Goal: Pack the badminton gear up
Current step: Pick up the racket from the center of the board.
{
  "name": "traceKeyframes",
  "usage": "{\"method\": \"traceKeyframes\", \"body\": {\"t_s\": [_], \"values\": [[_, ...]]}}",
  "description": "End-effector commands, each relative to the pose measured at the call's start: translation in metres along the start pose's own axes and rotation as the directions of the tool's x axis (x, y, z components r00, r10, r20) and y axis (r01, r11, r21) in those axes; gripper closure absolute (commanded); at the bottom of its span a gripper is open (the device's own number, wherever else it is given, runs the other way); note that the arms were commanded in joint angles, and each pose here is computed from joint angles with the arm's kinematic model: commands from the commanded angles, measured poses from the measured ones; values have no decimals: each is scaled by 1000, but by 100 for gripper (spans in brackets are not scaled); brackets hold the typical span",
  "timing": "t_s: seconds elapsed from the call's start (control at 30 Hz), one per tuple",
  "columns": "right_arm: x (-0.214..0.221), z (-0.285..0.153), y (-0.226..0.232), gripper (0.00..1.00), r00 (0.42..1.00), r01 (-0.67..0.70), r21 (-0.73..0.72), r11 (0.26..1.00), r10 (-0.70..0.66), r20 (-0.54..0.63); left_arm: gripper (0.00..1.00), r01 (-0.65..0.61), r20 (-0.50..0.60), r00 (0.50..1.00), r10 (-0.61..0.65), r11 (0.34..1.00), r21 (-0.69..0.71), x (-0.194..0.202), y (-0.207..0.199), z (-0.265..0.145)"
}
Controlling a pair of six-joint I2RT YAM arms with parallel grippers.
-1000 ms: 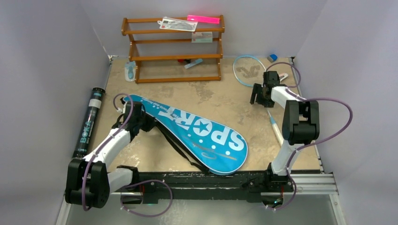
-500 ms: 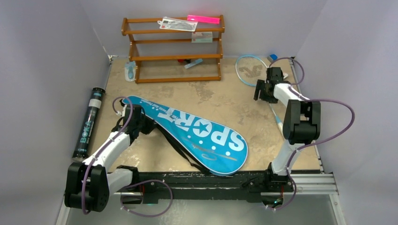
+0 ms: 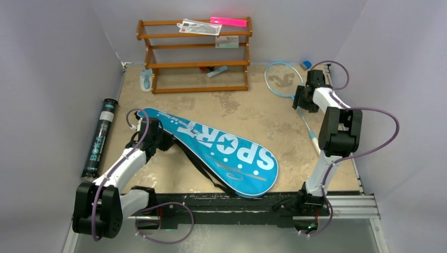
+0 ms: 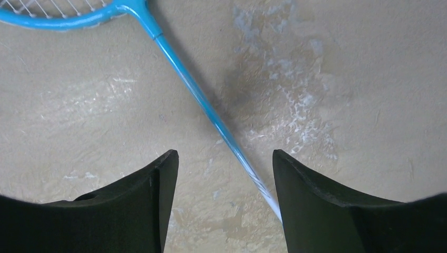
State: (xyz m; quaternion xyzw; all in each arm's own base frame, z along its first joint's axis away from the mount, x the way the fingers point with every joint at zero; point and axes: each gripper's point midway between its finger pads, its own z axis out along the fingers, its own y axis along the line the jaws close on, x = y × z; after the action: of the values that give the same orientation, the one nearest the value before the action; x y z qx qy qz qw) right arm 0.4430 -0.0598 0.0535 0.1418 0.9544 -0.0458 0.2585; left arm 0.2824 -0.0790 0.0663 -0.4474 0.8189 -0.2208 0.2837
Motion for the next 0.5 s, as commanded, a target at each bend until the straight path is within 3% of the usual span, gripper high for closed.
{"method": "traceKeyframes", "body": {"t_s": [0.0,0.13,0.33,0.47], "values": [[-12,-10,-9,33,1000,14,61,998,-15,10,100,-14,14,1000,13,998,60,-4,-14,-4],[-5,-10,-7,37,999,21,86,996,-17,-49,100,-14,12,1000,14,998,61,-4,-15,-5],[-3,-21,21,35,1000,10,36,999,-11,10,100,-16,14,1000,15,998,66,-4,-16,-5],[1,-9,14,31,994,-107,119,987,108,-4,100,-16,5,1000,16,997,72,-3,-18,-4]]}}
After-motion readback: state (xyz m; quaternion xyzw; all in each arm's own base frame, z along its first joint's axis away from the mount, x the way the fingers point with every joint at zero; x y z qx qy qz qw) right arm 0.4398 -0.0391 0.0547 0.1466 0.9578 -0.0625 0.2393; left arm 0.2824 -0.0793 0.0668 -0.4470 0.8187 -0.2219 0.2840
